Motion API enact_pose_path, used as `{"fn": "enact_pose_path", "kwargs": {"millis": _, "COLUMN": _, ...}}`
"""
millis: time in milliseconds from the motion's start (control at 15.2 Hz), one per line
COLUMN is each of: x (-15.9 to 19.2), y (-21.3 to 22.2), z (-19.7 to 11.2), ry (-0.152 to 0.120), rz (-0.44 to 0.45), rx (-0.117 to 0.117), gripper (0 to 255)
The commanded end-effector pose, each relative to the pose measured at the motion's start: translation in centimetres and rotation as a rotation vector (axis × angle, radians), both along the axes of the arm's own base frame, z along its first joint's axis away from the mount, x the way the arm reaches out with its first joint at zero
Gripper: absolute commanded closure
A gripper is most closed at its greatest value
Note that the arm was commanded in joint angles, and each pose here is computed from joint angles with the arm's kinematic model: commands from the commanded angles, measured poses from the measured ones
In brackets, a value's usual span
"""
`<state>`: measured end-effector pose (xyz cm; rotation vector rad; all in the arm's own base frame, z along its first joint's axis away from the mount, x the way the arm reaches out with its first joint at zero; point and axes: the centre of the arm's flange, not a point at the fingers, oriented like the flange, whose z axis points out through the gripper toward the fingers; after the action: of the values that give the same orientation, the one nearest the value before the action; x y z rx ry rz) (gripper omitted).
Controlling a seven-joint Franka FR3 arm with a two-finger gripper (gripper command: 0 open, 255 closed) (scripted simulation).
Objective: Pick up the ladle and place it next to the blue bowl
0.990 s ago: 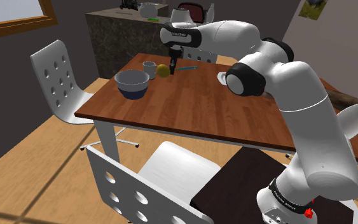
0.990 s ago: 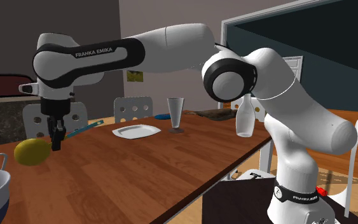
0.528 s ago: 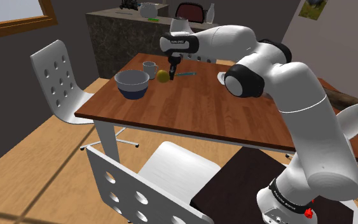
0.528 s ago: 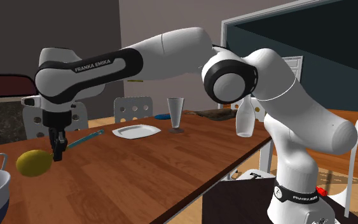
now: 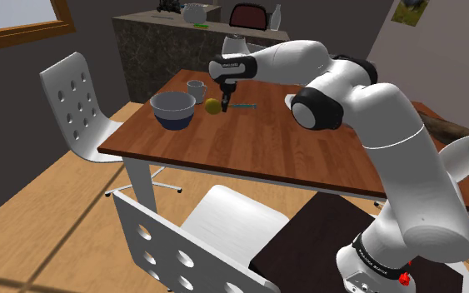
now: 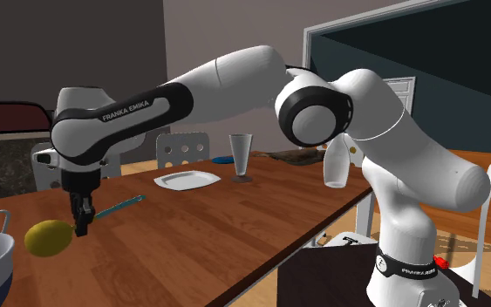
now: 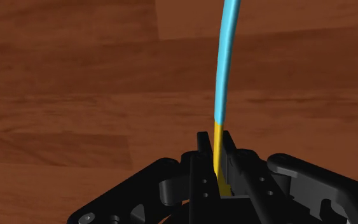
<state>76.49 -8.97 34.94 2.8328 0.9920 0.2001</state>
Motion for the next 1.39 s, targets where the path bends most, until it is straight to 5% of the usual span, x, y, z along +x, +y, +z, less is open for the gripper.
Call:
{"fn": "enact_pose_path", "kwargs": {"millis": 0, "x": 0.0, "y": 0.1, "z": -1.2, "ry": 0.001, "rz": 0.001, "rx": 0.001, "gripper": 255}}
{"fn": "enact_pose_path", "kwargs": {"millis": 528, "x": 0.0, "y": 0.1, "z": -1.8, "ry": 0.001, "rz": 0.001, "rx": 0.001, "gripper": 255}}
{"fn": "enact_pose_path", "kwargs": {"millis": 594, "x": 0.0, "y": 0.1, "z": -1.8, "ry": 0.001, "rz": 0.001, "rx": 0.001, "gripper": 0}}
{"fn": "enact_pose_path", "kwargs": {"millis": 924, "x": 0.0, "y": 0.1, "z": -1.8, "ry": 0.001, "rz": 0.001, "rx": 0.001, "gripper": 0}}
{"fn": "enact_pose_path", "kwargs": {"millis": 1188, "x": -0.8, "y": 0.5, "z": 3.1, "ry": 0.001, "rz": 0.001, "rx": 0.001, "gripper": 0}}
{"fn": "enact_pose_path", "kwargs": {"millis": 1320, "x": -0.8, "y": 0.5, "z": 3.1, "ry": 0.001, "rz": 0.001, "rx": 0.001, "gripper": 0}}
